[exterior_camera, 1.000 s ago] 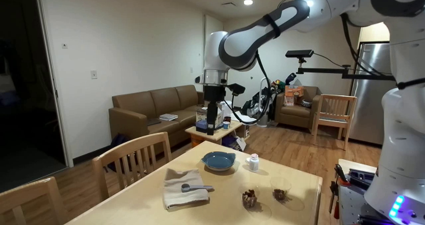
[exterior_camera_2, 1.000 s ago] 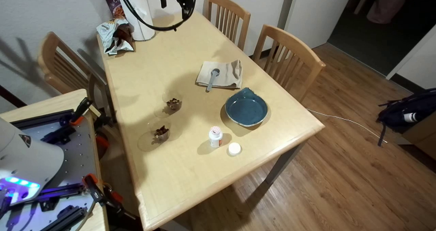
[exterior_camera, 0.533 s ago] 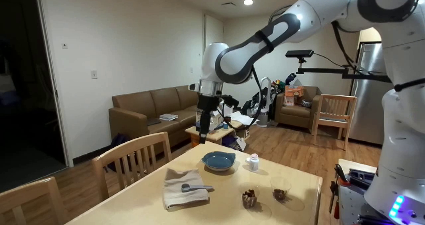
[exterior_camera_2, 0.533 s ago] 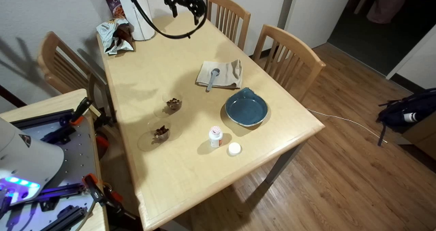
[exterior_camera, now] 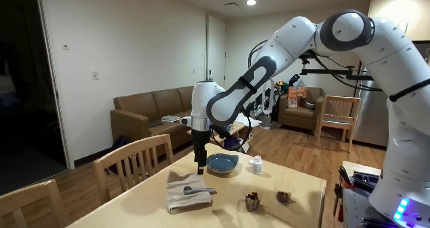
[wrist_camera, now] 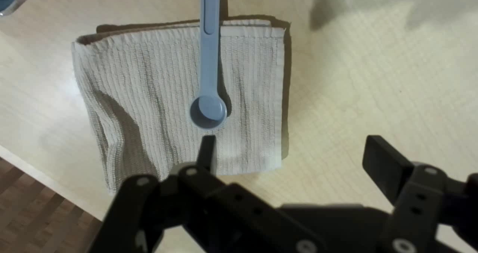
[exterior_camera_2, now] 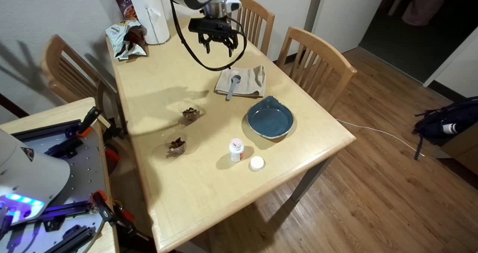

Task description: Use the towel to wipe the smaller part of the table on the right

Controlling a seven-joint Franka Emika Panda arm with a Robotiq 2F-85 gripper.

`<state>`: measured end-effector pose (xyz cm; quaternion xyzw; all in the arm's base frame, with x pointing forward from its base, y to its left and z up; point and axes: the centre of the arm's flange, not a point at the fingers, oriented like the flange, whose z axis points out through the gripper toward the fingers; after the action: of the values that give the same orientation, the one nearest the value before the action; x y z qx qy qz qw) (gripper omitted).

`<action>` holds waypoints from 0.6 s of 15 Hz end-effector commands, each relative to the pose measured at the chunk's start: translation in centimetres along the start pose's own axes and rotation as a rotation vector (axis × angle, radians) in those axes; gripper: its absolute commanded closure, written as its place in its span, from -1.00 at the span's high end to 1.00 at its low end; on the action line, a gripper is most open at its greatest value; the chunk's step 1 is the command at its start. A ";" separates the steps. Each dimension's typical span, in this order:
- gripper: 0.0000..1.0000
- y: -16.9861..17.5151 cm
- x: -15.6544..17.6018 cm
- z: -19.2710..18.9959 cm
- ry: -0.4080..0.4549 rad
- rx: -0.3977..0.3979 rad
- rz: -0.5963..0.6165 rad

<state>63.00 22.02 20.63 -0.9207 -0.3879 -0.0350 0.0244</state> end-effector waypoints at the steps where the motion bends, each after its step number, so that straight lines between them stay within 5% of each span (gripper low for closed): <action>1: 1.00 0.1 0.2 0.6 -0.003 0.002 -0.001; 5: 1.00 0.6 0.5 0.8 0.013 -0.050 -0.056; 9: 1.00 1.0 0.0 0.5 -0.083 -0.126 -0.074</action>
<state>63.74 21.62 19.63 -0.9085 -0.4159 -0.0366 -0.0201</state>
